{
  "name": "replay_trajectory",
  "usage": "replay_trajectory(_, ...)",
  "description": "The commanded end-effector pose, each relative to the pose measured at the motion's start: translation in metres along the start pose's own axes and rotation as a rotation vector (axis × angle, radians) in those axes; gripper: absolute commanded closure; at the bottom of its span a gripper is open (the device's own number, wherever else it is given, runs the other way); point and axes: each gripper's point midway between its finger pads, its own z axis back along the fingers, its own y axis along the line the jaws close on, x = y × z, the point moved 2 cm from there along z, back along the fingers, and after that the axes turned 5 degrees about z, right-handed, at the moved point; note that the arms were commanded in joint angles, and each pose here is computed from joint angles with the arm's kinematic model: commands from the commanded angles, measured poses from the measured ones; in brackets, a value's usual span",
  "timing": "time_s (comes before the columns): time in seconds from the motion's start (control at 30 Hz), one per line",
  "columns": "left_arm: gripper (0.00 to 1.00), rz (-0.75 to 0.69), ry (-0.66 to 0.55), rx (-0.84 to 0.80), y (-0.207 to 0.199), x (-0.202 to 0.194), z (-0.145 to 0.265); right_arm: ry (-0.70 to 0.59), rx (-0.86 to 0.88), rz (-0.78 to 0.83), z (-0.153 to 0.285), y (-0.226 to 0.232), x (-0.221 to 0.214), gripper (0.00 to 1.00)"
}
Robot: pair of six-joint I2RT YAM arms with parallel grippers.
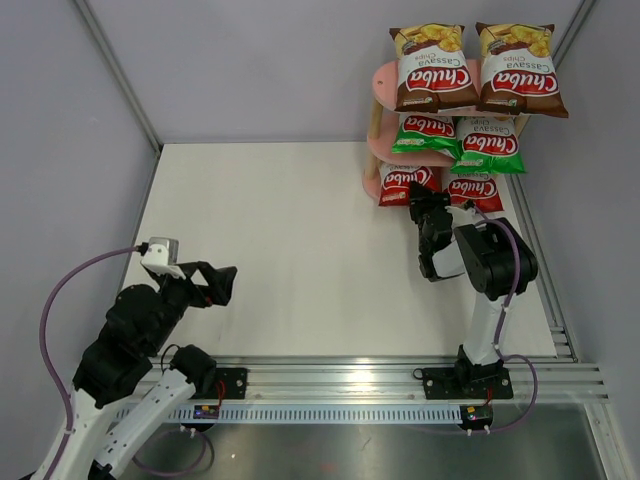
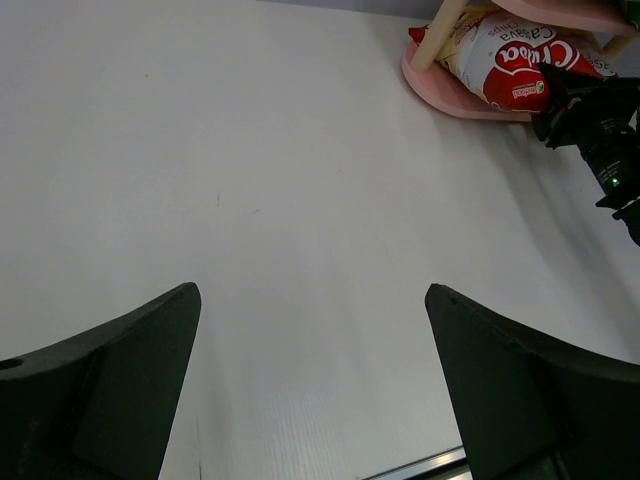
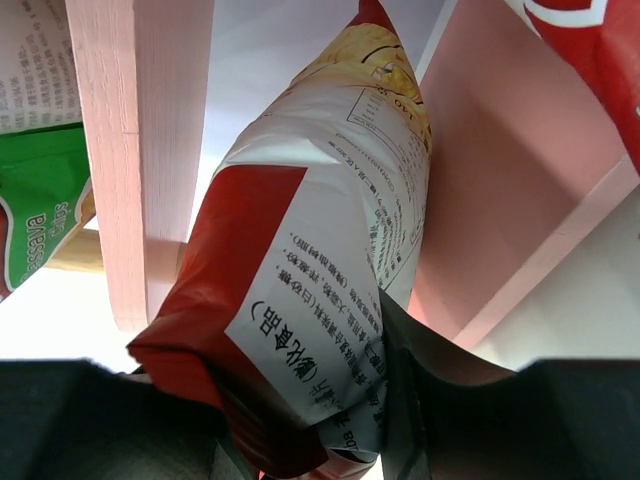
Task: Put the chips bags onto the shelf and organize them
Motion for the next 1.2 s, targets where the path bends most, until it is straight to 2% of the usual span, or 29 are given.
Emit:
replay_trajectory(0.0,0.01,-0.004,-0.051,-0.045,-0.007,0.011,0.001,-0.17,0.084,-0.064,-0.008,0.034,0.023,0.89)
replay_trajectory(0.07,0.01,-0.005,-0.053,-0.049,-0.008,0.011,0.002,-0.171,0.036,-0.092,-0.009,0.031,0.021,0.87)
replay_trajectory(0.2,0.01,-0.005,-0.061,-0.054,-0.008,0.012,0.003,-0.106,-0.152,-0.081,-0.009,0.007,0.007,0.72)
replay_trajectory(0.3,0.01,-0.003,-0.067,-0.057,-0.008,0.012,0.005,-0.081,-0.188,-0.119,-0.007,0.004,0.003,0.62)
replay_trajectory(0.4,0.01,-0.001,-0.076,-0.06,-0.008,0.013,0.007,-0.048,-0.219,-0.12,-0.005,0.001,-0.002,0.47)
replay_trajectory(0.5,0.01,0.004,-0.086,-0.06,-0.007,0.015,0.009,-0.016,-0.253,-0.119,-0.003,-0.004,-0.007,0.43)
replay_trajectory(0.53,0.01,0.003,-0.089,-0.06,-0.007,0.015,0.009,0.0,-0.262,-0.123,-0.003,-0.003,-0.01,0.38)
replay_trajectory(0.67,0.01,0.011,-0.101,-0.05,-0.004,0.016,0.011,0.03,-0.303,-0.123,0.005,-0.008,-0.011,0.36)
replay_trajectory(0.73,0.01,0.011,-0.101,-0.05,-0.004,0.015,0.012,0.039,-0.324,-0.138,0.012,-0.014,-0.012,0.31)
replay_trajectory(0.87,0.01,0.009,-0.097,-0.048,-0.004,0.015,0.011,0.042,-0.339,-0.153,0.019,-0.011,-0.008,0.33)
replay_trajectory(0.93,0.01,0.01,-0.094,-0.047,-0.004,0.014,0.01,0.024,-0.35,-0.184,0.02,-0.011,-0.005,0.45)
replay_trajectory(0.97,0.01,0.01,-0.094,-0.047,-0.004,0.014,0.01,0.027,-0.363,-0.178,0.021,-0.013,-0.005,0.45)
replay_trajectory(1.0,0.01,0.009,-0.096,-0.048,-0.004,0.015,0.01,0.023,-0.368,-0.187,0.02,-0.014,-0.004,0.56)
replay_trajectory(1.1,0.01,0.011,-0.097,-0.044,-0.003,0.015,0.011,0.017,-0.373,-0.216,0.014,-0.017,-0.005,0.68)
replay_trajectory(1.17,0.01,0.013,-0.1,-0.041,-0.003,0.015,0.011,0.016,-0.356,-0.23,0.008,-0.019,-0.008,0.71)
